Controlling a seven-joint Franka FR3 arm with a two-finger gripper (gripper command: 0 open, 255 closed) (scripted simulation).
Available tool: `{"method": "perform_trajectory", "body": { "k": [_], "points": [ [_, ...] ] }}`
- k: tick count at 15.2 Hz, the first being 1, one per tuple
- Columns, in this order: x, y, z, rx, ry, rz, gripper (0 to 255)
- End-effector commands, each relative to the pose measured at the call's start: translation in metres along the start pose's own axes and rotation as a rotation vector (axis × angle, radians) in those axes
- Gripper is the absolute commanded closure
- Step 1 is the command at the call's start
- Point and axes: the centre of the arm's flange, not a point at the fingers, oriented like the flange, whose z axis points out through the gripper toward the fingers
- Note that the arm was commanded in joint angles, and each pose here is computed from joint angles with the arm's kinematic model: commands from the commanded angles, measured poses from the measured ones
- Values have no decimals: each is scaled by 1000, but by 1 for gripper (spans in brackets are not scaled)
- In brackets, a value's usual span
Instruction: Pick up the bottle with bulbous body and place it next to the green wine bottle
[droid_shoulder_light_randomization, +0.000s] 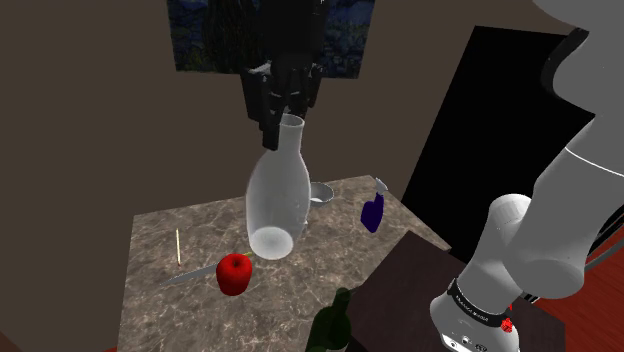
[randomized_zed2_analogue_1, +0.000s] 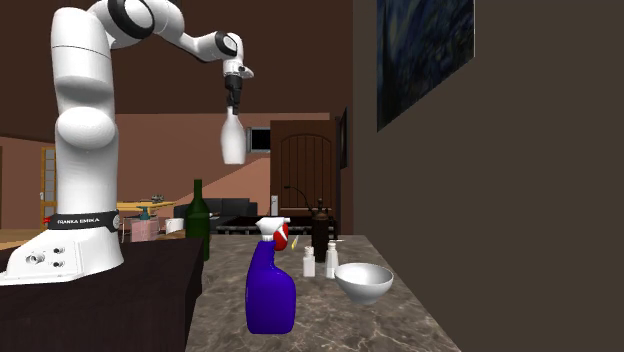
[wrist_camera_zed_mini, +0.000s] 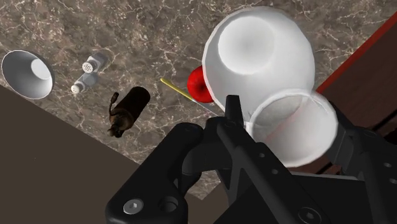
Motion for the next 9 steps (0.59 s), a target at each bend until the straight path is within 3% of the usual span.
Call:
{"method": "perform_trajectory", "body": {
  "k": [1, 9],
  "points": [
    [-3, -8, 4, 1, 1, 2, 255],
    [-3, -8, 47, 1, 1, 2, 255]
  ]
}}
